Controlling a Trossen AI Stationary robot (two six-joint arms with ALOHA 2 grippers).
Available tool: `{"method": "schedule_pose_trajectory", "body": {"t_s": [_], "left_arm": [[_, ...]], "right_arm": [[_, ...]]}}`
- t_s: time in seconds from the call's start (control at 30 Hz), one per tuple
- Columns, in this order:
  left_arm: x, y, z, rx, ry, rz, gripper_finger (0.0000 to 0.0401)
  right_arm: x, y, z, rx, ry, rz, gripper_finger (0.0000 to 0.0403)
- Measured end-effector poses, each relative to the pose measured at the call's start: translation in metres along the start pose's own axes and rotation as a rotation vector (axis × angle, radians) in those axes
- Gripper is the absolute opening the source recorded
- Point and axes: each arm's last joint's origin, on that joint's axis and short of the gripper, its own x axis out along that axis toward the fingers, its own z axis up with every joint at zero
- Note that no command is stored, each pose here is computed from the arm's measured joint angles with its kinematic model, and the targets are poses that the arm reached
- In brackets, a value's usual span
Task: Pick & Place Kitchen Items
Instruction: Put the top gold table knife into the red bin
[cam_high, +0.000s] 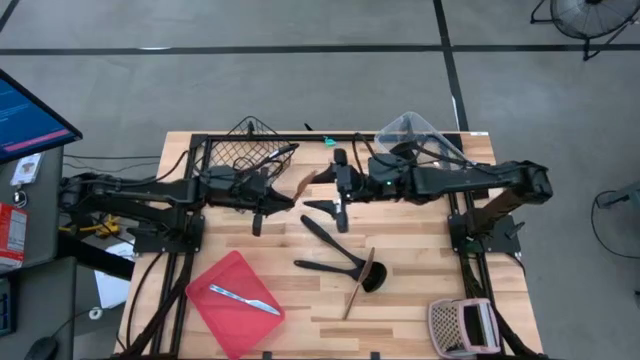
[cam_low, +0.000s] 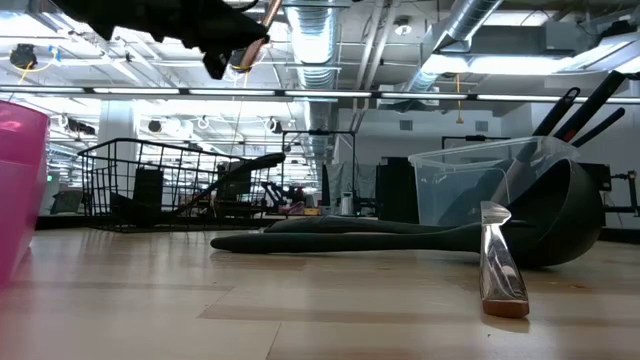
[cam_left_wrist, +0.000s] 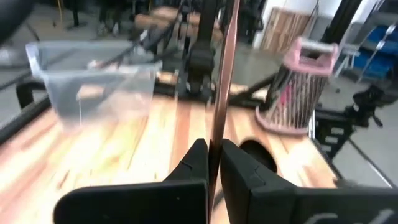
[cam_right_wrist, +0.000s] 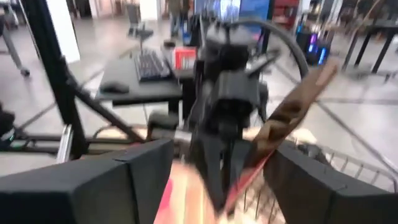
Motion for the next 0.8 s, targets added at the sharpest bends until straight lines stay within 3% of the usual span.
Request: {"method": "schedule_pose_trajectory", "body": {"t_s": [0.2,0.33,0.5,0.6,0.8], "left_arm": [[-0.020,-0.008,-0.004,-0.001,0.094,0.009,0.0000],[-0.034,-0.013,-0.006,-0.015,0.122,0.076,0.0001],[-0.050,-0.022,-0.016,-0.078,0.244,0.062,0.0001],[-0.059,-0.032,-0.021,-0.122,0.297,0.024,0.0001],[-0.076,-0.062,-0.036,-0.187,0.454,-0.158,0.0001]], "right_arm": [[-0.031,0.015,0.005,0.020,0.143,0.023,0.0248],[-0.044,0.028,0.008,0.018,0.181,0.026,0.0248],[-0.053,0.041,0.008,0.004,0.209,0.017,0.0249],[-0.055,0.046,0.006,0.013,0.236,-0.009,0.0249],[-0.053,0.050,-0.003,0.047,0.300,-0.015,0.0249]]}}
